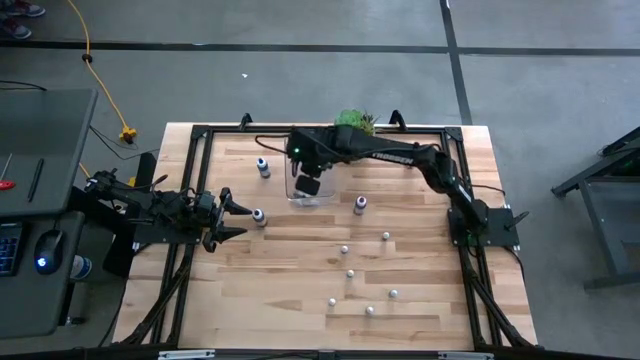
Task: Pick & Place food coloring
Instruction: Put the small red food coloring bottle into the transparent bin
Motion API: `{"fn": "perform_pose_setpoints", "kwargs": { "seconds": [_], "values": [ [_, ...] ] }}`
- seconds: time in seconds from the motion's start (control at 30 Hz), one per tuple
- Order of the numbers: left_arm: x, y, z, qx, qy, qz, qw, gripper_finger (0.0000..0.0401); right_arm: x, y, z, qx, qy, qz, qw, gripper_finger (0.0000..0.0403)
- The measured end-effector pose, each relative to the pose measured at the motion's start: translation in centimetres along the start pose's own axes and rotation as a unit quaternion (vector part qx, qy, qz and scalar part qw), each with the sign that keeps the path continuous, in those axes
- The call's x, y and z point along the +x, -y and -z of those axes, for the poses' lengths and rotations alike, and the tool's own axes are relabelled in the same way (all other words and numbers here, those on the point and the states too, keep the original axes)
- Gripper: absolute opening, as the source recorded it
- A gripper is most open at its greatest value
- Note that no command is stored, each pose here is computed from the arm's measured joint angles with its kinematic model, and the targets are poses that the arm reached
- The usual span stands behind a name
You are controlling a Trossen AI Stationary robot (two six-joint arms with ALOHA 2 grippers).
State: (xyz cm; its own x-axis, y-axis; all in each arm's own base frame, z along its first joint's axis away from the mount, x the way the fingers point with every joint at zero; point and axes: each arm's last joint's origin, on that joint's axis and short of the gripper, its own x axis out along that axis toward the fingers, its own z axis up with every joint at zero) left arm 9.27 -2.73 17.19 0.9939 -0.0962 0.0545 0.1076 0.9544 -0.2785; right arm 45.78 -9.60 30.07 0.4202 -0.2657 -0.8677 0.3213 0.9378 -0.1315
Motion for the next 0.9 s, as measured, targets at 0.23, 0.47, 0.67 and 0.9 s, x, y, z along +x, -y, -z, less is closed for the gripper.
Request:
{"fn": "perform_pose_setpoints", "kwargs": {
  "seconds": [0.23, 0.47, 0.67, 0.9],
  "values": [
    [0.0, 0.0, 0.0, 0.0, 0.0, 0.0, 1.0, 0.0271, 4.2, 0.3, 1.8, 0.009, -0.035, -0.032, 0.999, 0.005],
    [0.0, 0.0, 0.0, 0.0, 0.0, 0.0, 1.0, 0.0271, 7.1, 0.2, 3.5, 0.045, -0.061, -0.045, 0.996, 0.0057],
    [0.0, 0.0, 0.0, 0.0, 0.0, 0.0, 1.0, 0.0271, 8.0, -0.1, 3.9, 0.083, -0.053, -0.057, 0.993, 0.0051],
    [0.0, 0.0, 0.0, 0.0, 0.0, 0.0, 1.0, 0.0271, 8.0, -0.4, 3.7, 0.14, -0.048, -0.059, 0.987, 0.0059]
  ]
}}
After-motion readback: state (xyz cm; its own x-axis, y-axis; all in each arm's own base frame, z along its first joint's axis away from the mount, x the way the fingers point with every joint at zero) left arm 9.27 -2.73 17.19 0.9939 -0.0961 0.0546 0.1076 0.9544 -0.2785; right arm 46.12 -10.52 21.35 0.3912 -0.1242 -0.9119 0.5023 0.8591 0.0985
